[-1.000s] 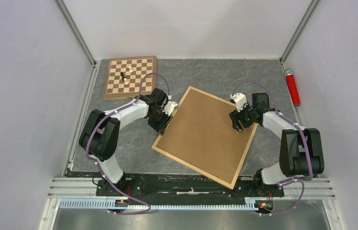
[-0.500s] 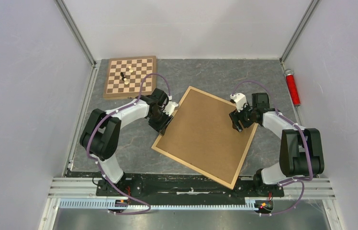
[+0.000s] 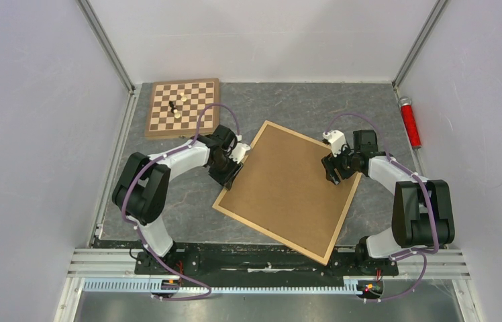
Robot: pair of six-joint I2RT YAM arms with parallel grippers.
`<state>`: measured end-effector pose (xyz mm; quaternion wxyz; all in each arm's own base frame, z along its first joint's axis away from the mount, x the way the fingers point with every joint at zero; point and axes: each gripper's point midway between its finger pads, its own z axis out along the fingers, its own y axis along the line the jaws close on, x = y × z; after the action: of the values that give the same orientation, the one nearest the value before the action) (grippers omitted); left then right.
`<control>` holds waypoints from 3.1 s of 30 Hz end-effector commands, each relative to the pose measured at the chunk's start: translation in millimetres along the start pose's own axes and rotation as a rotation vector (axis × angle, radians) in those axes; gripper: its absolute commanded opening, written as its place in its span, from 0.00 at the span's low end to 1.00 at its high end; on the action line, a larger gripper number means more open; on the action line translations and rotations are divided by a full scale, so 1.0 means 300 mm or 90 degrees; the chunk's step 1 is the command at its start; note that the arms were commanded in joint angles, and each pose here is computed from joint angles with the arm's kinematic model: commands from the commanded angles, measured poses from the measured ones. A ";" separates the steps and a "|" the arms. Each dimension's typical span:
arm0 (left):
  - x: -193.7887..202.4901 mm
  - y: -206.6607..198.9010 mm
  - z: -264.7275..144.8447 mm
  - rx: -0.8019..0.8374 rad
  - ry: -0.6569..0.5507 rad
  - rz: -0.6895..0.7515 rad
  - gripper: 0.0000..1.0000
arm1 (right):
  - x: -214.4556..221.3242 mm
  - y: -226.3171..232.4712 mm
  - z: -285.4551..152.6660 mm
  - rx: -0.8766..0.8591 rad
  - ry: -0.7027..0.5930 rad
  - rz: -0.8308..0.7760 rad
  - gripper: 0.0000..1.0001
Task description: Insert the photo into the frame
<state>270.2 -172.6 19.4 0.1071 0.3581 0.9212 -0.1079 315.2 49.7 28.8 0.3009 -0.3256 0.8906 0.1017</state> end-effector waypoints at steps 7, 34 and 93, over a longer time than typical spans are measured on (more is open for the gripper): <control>0.052 0.066 0.050 -0.058 0.035 0.000 0.44 | 0.006 0.016 -0.008 -0.005 -0.003 0.004 0.70; -0.068 0.037 -0.103 -0.085 -0.031 0.015 0.45 | -0.022 0.035 -0.011 -0.025 -0.025 -0.007 0.70; -0.038 -0.022 -0.019 -0.232 0.020 0.144 0.45 | -0.033 0.056 -0.036 -0.029 -0.045 -0.015 0.70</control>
<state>264.3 -175.1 31.8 0.1538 0.4441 0.8792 0.0782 303.5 59.7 33.5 0.3079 -0.3316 0.8826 0.1274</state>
